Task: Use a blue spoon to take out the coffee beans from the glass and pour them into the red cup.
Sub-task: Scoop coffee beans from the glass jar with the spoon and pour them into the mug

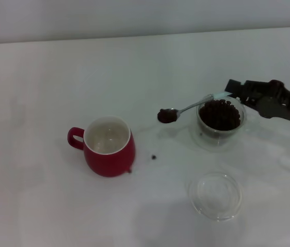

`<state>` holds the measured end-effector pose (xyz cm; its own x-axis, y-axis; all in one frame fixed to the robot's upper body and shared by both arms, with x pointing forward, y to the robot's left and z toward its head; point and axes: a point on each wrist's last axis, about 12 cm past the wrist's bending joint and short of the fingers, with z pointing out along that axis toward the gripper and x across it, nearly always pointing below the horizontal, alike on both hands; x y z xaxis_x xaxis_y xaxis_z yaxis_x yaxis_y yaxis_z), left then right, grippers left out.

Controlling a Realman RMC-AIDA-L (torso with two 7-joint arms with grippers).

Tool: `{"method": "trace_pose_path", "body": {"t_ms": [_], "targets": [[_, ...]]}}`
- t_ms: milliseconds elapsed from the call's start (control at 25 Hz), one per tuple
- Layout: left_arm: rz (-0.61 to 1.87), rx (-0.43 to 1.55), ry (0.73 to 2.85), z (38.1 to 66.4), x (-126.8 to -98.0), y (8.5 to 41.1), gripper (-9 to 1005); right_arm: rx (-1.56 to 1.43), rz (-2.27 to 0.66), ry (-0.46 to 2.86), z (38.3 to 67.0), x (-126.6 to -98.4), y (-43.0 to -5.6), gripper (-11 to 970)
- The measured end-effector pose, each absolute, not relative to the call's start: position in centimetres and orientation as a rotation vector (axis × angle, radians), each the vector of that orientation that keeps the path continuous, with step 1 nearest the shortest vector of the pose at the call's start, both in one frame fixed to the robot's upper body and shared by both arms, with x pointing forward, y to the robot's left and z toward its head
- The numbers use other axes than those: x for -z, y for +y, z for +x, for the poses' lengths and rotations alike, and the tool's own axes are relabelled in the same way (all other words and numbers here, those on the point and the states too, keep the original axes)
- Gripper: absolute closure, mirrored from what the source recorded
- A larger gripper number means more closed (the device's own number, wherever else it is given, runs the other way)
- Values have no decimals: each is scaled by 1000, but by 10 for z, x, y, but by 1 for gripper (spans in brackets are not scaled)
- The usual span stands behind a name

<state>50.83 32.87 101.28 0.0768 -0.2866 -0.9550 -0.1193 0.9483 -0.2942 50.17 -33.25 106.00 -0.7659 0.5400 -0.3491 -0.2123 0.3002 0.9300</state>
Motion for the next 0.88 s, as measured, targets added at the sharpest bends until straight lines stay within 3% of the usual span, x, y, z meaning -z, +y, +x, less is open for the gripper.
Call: {"method": "trace_pose_path", "body": {"t_ms": [880], "targets": [[-343,123,1502,504,-1010,330,218,-1636,140,1972,532,-1063,-277,812]]}}
